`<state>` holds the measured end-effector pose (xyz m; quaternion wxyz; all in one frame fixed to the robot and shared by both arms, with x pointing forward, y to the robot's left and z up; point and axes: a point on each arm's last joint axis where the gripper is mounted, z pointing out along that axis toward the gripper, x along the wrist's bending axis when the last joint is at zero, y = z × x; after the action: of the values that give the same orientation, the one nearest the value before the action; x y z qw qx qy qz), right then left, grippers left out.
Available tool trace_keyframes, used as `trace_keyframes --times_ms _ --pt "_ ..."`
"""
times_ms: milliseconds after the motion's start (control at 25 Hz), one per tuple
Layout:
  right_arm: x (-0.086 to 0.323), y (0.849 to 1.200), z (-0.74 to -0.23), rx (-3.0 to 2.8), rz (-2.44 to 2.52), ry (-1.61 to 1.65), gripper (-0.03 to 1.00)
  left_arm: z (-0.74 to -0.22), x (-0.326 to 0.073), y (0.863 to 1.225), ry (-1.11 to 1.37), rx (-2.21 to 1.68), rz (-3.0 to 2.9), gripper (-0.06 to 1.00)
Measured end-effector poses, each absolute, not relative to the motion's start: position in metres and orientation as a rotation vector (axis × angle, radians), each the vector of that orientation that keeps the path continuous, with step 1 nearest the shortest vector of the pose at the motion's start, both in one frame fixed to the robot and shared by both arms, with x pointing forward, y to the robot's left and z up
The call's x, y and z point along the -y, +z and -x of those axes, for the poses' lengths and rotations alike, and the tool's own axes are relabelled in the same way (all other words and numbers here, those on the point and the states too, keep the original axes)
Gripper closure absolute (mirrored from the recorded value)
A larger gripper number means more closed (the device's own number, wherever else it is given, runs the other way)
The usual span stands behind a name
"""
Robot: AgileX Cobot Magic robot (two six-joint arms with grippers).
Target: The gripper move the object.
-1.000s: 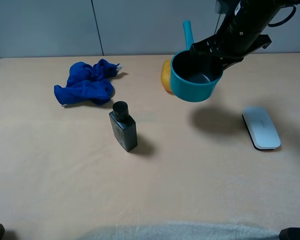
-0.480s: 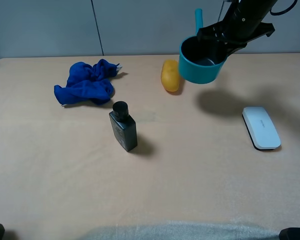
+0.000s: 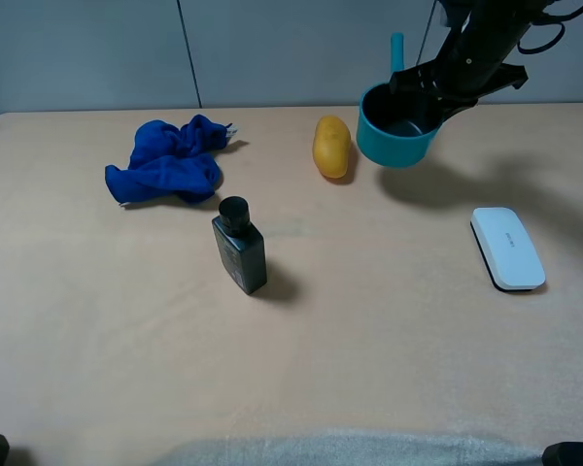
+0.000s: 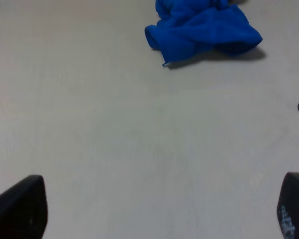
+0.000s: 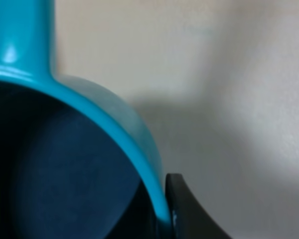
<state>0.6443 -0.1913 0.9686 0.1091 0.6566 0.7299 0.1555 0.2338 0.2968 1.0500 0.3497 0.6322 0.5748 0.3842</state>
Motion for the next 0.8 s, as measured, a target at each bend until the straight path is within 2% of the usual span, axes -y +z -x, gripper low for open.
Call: trace_keyframes --times_ms 400,800 --pt "0.193 0.936 -0.657 -2.146 -1.895 0.441 0.99 -0.234 -0.297 1.05 0.995 -1.489 -1.638 0.02" --pt "0.198 0.918 -0.663 -2.158 -1.811 0.351 0.99 -0.234 -0.297 1.05 0.995 -1.489 -1.638 0.02"
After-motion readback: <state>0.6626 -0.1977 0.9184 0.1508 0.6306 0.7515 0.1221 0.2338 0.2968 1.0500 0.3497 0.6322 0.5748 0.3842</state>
